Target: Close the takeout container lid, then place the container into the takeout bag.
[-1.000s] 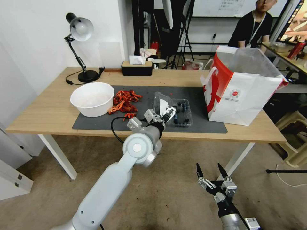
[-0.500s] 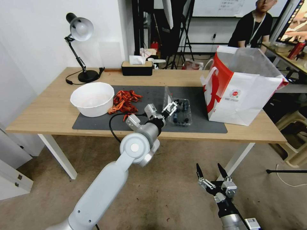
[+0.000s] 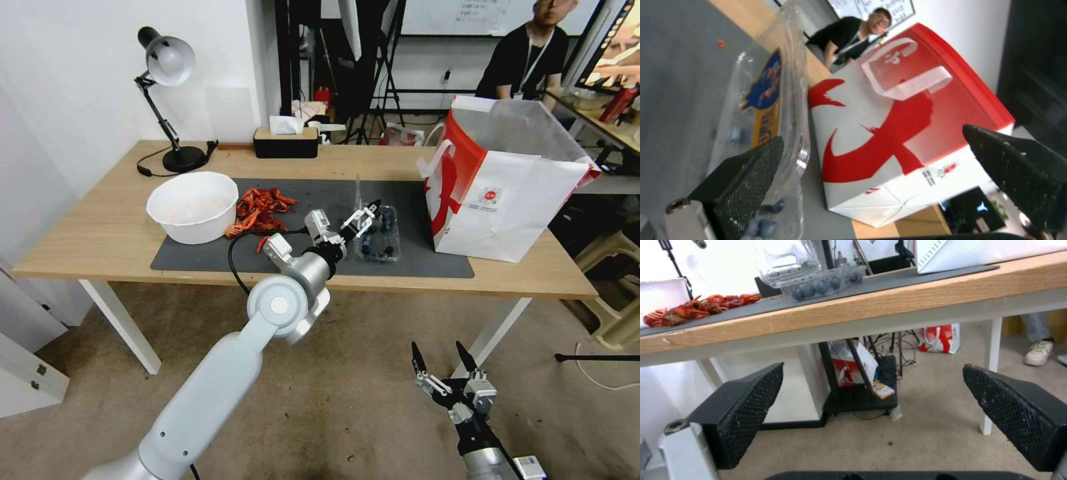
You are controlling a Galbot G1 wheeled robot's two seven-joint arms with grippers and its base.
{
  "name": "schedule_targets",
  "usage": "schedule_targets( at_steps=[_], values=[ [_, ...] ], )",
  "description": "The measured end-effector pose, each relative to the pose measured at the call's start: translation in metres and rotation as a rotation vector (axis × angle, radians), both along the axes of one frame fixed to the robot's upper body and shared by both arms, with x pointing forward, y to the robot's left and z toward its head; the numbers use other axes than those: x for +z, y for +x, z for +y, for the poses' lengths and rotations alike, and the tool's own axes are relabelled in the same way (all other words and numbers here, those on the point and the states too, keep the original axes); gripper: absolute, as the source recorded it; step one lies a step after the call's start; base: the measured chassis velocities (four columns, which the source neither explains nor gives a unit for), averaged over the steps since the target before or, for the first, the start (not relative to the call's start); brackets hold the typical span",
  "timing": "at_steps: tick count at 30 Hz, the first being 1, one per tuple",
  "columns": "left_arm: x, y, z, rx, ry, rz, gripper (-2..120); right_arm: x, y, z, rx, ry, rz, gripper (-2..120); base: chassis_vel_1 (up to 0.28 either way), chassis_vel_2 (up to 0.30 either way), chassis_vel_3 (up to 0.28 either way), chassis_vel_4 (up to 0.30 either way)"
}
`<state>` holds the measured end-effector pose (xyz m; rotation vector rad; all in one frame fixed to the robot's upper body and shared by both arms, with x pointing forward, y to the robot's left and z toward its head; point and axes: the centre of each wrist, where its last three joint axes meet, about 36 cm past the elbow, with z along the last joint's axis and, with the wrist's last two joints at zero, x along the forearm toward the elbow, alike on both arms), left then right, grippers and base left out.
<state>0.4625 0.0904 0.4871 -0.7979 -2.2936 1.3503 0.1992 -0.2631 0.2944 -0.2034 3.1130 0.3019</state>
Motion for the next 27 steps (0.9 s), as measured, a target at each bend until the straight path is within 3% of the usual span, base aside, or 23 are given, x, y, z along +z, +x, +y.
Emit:
schedule_targets(
  at_steps=[5,7,14,27],
  values=[
    [-0.001,0.006,0.004,-0.040,0.001,-0.033,100,0.000,-0.001,-0.001,0.002,-0.003,0.001,100,0.000,0.000,0.000,0.000],
    [-0.003,0.013,0.009,-0.093,-0.005,-0.067,100,-0.001,-0.002,-0.002,0.002,-0.006,0.003,100,0.000,0.000,0.000,0.000],
    [-0.003,0.022,0.012,-0.170,-0.002,-0.076,100,-0.001,-0.002,-0.004,0.004,-0.011,0.003,100,0.000,0.000,0.000,0.000],
    [-0.003,0.052,0.006,-0.294,-0.003,-0.022,100,-0.004,-0.006,-0.004,-0.003,-0.008,0.011,100,0.000,0.000,0.000,0.000]
  ],
)
